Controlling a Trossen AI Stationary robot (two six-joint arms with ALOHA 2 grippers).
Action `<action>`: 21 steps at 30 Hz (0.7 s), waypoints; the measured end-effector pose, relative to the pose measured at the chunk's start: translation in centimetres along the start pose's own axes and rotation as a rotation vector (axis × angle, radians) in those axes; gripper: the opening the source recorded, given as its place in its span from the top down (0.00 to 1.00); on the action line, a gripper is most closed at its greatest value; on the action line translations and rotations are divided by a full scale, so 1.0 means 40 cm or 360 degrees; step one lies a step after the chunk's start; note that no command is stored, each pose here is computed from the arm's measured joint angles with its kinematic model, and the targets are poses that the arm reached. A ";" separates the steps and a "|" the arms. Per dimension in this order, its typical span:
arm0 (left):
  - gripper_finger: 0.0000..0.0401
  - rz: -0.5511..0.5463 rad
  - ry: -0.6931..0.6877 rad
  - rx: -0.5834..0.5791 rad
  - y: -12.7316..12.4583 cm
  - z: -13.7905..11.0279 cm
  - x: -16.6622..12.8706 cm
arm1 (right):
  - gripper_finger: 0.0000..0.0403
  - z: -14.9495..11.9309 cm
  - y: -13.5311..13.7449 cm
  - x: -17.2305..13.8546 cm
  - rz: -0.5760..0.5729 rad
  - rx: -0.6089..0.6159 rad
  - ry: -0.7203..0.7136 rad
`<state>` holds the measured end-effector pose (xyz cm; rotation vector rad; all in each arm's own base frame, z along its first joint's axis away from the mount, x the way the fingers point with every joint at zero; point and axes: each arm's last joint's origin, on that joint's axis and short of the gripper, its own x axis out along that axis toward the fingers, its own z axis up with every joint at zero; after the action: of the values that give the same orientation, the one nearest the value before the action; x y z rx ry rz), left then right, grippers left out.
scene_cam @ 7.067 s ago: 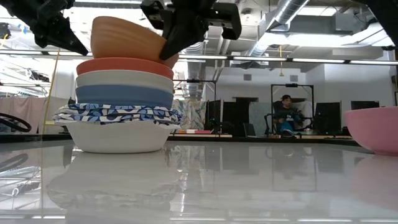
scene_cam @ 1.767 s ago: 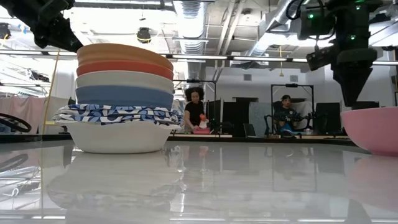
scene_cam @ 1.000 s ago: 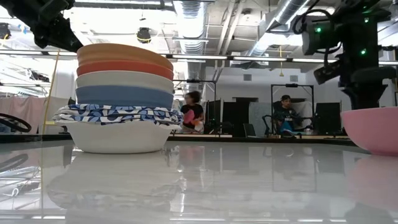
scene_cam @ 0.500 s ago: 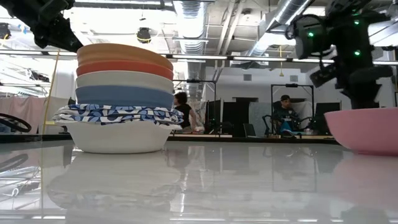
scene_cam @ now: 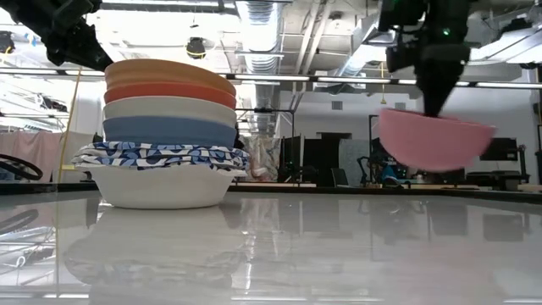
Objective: Nest bowls inside each other
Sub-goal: Stack the pink bowl on top of the orange bowl
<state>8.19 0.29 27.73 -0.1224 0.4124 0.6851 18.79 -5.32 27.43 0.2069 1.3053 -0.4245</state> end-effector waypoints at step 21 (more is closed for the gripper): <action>1.00 0.0000 0.0000 0.0000 0.000 0.000 0.000 | 0.98 0.303 -0.176 -0.034 0.0045 -0.0090 -0.0163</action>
<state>8.19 0.29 27.73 -0.1226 0.4126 0.6850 26.34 -16.08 32.50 0.1538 1.2108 -0.3691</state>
